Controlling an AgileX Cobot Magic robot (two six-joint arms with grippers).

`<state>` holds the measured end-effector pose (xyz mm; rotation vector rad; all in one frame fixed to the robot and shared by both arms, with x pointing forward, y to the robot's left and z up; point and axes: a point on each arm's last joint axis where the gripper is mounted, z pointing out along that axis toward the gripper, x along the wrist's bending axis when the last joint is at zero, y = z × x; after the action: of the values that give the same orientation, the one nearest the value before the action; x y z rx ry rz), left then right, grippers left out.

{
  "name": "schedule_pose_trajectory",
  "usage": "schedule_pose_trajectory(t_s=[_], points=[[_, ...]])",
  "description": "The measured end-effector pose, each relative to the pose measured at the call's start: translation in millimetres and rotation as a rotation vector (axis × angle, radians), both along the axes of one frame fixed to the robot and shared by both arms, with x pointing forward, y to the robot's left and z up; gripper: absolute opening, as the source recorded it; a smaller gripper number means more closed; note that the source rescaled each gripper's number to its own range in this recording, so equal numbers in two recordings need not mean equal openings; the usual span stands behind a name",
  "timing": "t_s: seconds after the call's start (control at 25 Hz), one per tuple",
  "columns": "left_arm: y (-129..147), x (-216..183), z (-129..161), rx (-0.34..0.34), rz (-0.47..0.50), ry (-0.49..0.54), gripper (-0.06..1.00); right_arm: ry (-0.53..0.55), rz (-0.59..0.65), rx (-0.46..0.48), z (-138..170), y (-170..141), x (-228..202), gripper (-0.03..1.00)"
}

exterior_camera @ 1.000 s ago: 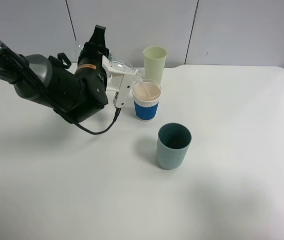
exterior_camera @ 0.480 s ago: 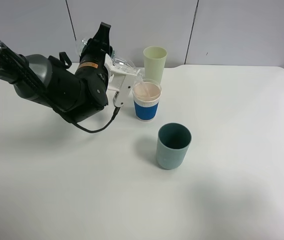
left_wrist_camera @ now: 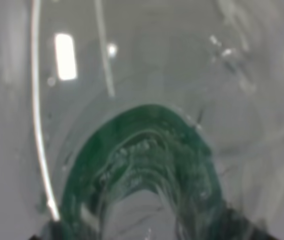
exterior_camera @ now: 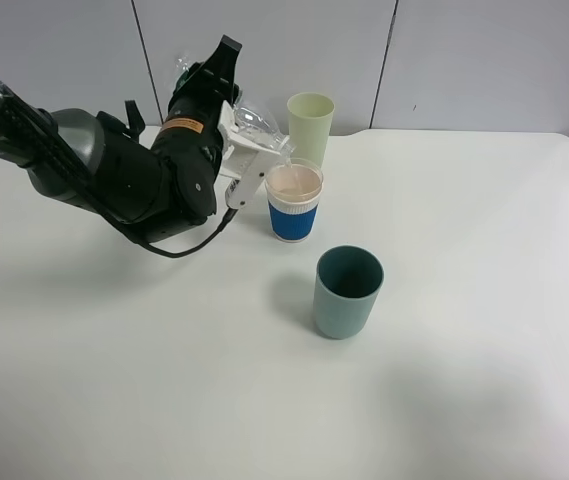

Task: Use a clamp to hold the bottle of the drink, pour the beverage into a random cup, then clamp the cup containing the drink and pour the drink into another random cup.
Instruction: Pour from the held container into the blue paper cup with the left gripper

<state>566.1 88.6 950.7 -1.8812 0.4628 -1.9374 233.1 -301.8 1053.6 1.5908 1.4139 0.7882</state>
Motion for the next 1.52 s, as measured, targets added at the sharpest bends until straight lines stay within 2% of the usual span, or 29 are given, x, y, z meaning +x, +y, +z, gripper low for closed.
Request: schedule_pose_trajectory(t_s=[0.76,1.04,1.12,1.24,1.52], points=[[-14,-1,10,0.140,-0.146,-0.113,0.01,0.000,0.000,0.000,0,0,0,0.99],[-14,-1,10,0.141,-0.144,-0.112,0.01,0.000,0.000,0.000,0,0,0,0.99],[-12,-1,9,0.103,-0.126,-0.100,0.01,0.000,0.000,0.000,0,0,0,0.99],[-8,0,5,-0.003,-0.087,-0.051,0.01,0.000,0.000,0.000,0,0,0,0.99],[2,0,10,-0.404,-0.028,0.087,0.01,0.000,0.000,0.000,0,0,0,0.99]])
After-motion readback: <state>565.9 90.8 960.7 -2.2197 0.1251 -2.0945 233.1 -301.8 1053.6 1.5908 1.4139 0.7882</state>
